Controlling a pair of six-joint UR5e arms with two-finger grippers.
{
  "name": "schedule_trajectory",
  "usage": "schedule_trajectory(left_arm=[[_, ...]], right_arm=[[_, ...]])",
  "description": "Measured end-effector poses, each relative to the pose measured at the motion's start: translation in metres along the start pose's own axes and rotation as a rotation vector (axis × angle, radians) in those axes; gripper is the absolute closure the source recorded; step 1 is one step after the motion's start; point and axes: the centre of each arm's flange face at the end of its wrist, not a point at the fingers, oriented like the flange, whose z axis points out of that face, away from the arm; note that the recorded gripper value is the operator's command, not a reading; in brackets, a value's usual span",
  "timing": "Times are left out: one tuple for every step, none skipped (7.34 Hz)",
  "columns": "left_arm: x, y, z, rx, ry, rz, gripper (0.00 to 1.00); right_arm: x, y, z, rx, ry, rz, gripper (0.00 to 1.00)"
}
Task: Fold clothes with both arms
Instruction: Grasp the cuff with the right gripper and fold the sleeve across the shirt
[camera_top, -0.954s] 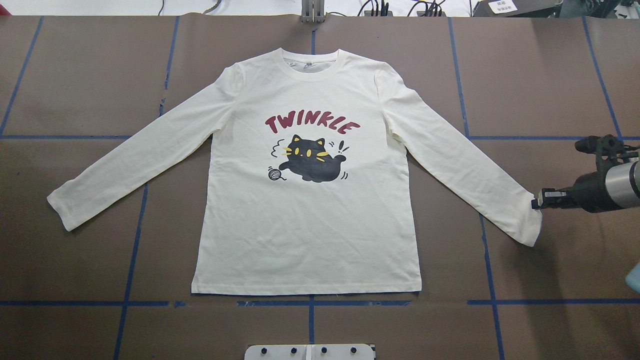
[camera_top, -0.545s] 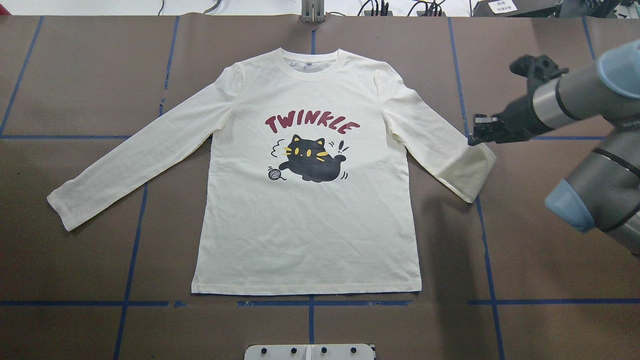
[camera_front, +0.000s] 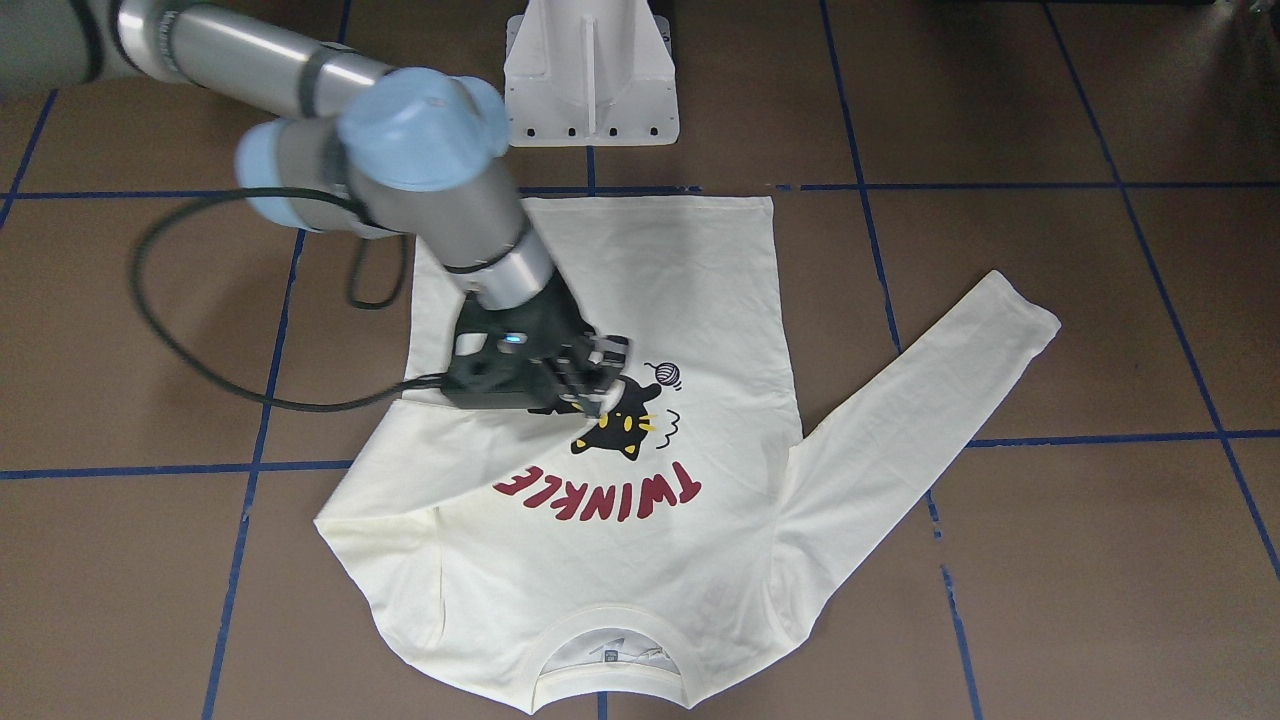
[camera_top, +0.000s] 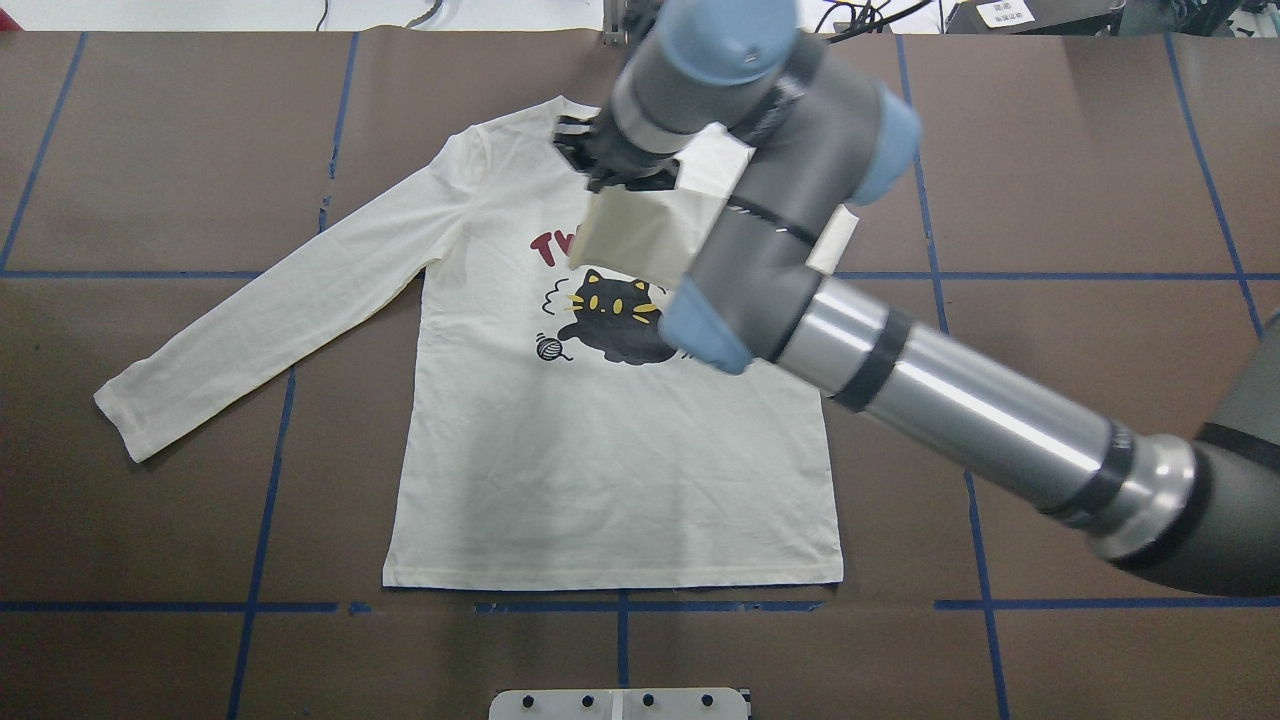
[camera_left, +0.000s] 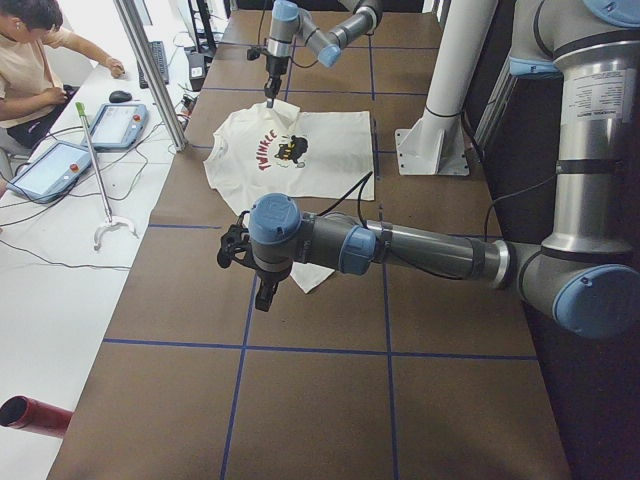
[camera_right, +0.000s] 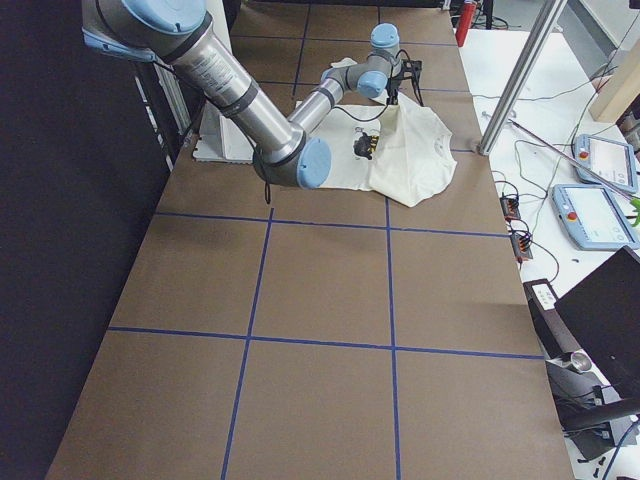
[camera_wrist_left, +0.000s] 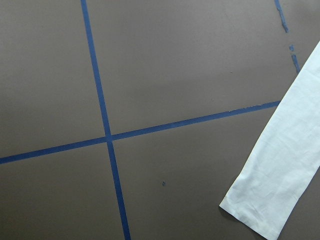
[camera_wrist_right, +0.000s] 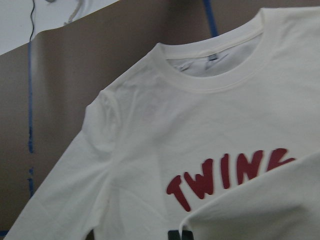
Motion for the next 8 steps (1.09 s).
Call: schedule_trajectory(left_arm=[[0.0,0.0,0.0,0.0,0.002,0.001,0.0],[0.0,0.0,0.0,0.0,0.002,0.002,0.0],[0.0,0.0,0.0,0.001,0.003,0.003,0.0],[0.0,0.0,0.0,0.001,0.003,0.002,0.0],[0.002,0.0,0.002,-0.002,0.011,0.002,0.0],[0.011,-0.003,0.01,-0.012,0.032,-0.005,0.0],[0.03,-0.01,0.028,-0.025,0.056,-0.014,0.0],[0.054,-0.014,0.056,-0.046,0.07,-0.049,0.0]], right_arm=[[-0.052,0.035,0.03,0.03,-0.027,-0.013,0.85],[-0.081,0.072,0.049,0.048,-0.042,-0.029,0.82],[-0.097,0.099,0.064,0.061,-0.041,-0.042,0.39],[-0.103,0.111,0.075,0.07,-0.036,-0.047,0.28],[-0.103,0.115,0.082,0.079,-0.037,-0.049,0.25],[-0.102,0.114,0.085,0.087,-0.038,-0.049,0.21],[-0.104,0.11,0.083,0.095,-0.044,-0.044,0.13],[-0.099,0.096,0.074,0.103,-0.059,-0.021,0.01]])
